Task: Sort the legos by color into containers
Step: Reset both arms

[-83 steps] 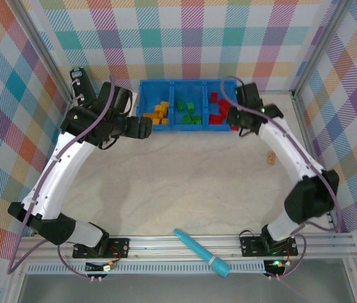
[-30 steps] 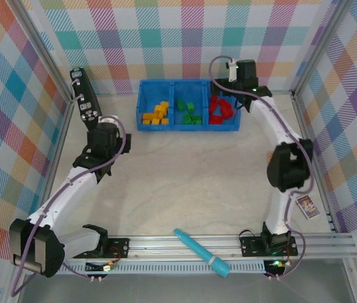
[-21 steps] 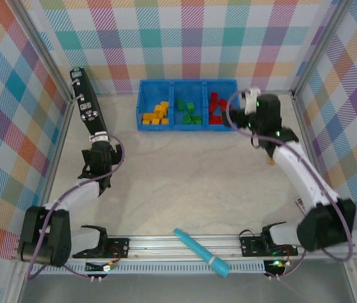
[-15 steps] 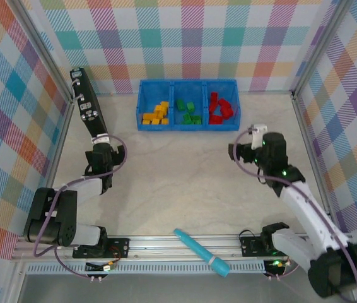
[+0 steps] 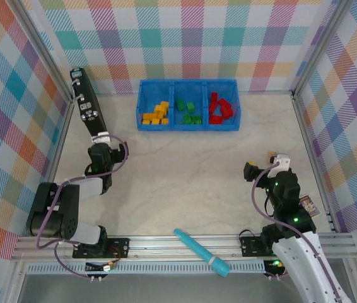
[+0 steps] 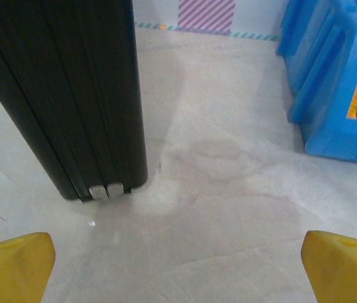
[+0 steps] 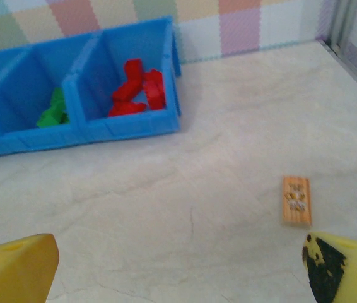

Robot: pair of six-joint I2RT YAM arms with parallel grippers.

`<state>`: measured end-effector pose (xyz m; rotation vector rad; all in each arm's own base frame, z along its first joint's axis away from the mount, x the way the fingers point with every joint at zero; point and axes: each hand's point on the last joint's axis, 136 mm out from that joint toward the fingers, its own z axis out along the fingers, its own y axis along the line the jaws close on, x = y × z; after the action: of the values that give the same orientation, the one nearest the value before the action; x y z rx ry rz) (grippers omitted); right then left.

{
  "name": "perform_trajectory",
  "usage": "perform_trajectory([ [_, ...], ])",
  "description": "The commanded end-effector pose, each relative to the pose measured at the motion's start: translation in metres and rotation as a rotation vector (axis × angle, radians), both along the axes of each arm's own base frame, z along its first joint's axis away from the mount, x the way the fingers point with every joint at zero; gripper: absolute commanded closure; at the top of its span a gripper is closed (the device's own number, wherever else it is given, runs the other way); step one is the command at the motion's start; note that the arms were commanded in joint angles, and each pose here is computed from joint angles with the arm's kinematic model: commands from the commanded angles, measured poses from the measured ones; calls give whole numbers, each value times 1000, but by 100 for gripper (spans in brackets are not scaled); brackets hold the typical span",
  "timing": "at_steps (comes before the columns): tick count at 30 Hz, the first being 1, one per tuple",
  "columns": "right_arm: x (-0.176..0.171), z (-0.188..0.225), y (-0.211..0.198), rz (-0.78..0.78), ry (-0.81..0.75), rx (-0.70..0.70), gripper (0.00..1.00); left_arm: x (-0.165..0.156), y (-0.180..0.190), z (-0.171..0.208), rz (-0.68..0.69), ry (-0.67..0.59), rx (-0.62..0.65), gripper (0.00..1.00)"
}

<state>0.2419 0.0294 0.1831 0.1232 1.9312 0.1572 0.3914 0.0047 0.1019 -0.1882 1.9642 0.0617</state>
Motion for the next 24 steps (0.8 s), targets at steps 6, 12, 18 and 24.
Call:
perform_trajectory([
  [6, 9, -10, -16, -66, -110, -124, 1, 2, -11, -16, -83, -62, -8, 0],
  [12, 30, -40, -20, -77, -174, -261, 1, 9, -11, -20, -75, -15, -1, 0],
  [18, 51, -44, -4, -2, -185, -248, 1, 9, -12, -19, -76, -14, 3, 0],
  [24, 94, -51, 22, 141, -168, -279, 1, 8, -12, -20, -76, -12, 3, 0],
])
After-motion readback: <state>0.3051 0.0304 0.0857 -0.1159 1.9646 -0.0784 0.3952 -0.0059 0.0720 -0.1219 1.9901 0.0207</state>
